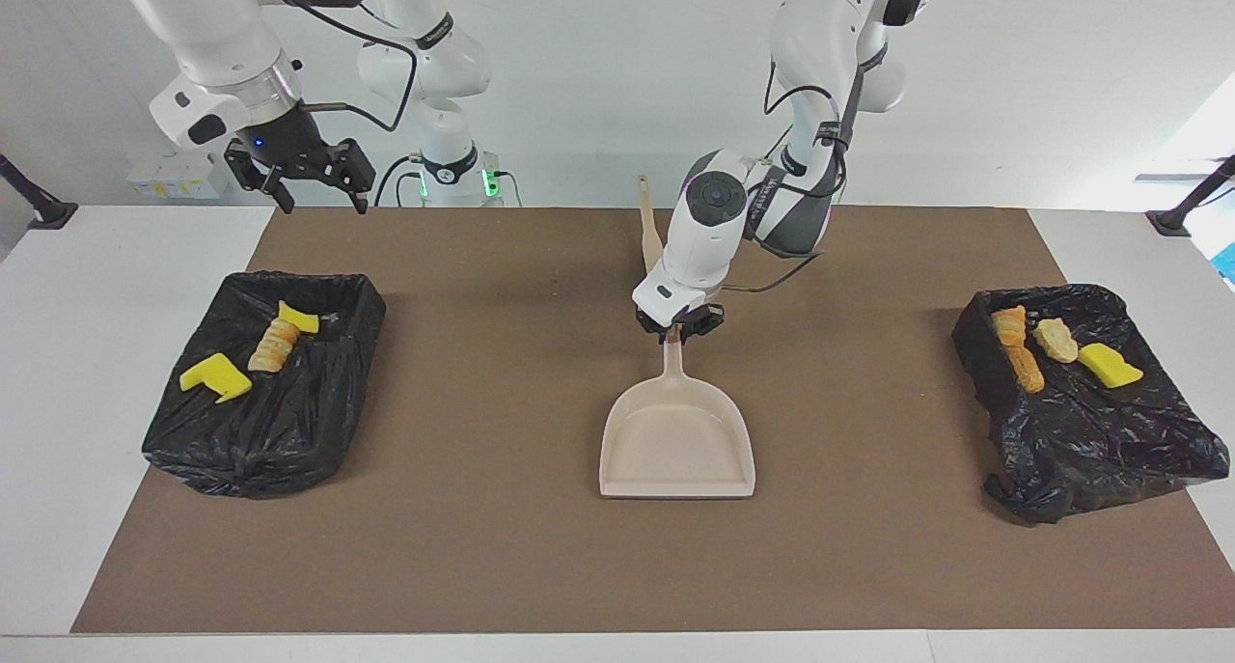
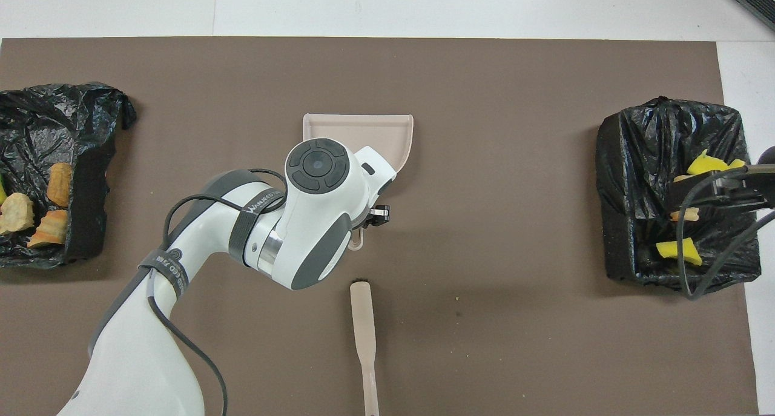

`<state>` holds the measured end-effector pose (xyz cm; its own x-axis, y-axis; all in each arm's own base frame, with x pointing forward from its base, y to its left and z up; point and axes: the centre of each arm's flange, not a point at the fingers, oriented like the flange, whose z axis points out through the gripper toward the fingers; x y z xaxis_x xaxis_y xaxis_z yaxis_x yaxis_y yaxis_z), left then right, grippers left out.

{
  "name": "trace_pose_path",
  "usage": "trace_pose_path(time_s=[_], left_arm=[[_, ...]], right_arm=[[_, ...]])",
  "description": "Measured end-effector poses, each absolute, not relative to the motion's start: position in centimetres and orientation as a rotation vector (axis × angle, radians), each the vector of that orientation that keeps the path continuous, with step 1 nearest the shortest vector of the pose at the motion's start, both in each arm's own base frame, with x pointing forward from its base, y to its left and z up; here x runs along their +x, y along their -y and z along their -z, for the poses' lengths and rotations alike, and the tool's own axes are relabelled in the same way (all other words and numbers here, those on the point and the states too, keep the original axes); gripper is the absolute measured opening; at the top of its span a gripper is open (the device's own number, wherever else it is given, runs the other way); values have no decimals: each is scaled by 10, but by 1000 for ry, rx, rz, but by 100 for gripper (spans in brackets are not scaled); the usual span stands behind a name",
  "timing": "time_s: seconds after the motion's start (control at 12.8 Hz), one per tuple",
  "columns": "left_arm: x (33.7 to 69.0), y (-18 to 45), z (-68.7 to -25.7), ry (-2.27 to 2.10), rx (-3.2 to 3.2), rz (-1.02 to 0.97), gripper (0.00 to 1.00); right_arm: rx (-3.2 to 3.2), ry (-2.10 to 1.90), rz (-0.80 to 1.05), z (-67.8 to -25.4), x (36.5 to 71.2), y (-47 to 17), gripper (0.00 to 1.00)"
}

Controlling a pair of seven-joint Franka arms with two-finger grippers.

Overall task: Sweep and dump trash in bin
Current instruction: 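Carry the empty dustpan back to the table center with the left gripper, then release the dustpan and withdraw the left gripper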

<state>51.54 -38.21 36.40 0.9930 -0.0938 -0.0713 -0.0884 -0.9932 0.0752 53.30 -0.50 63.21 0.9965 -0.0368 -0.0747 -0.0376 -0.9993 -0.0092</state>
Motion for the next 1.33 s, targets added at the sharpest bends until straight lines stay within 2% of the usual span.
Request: trace_pose_path(time_s=[0.23, 0.47, 0.62, 0.7, 1.01, 1.33], left_arm=[[516, 381, -372, 136, 3059, 97, 70], [519, 370, -392, 96, 3058, 72, 74], [527, 350, -403, 48, 3068, 82, 96], [533, 336, -409, 14, 3069, 79, 100], [550, 249, -459, -36, 3063, 47, 100], [542, 155, -527, 77, 3082, 16, 100]], right_arm=[[-3128, -58, -117, -632, 533, 5, 100], [-3128, -58, -117, -632, 533, 5, 100], [-3128, -58, -117, -632, 533, 5, 100], [-3128, -58, -117, -632, 533, 5, 100], [-3128, -58, -117, -632, 533, 5, 100], [-3128, -58, -117, -632, 533, 5, 100]])
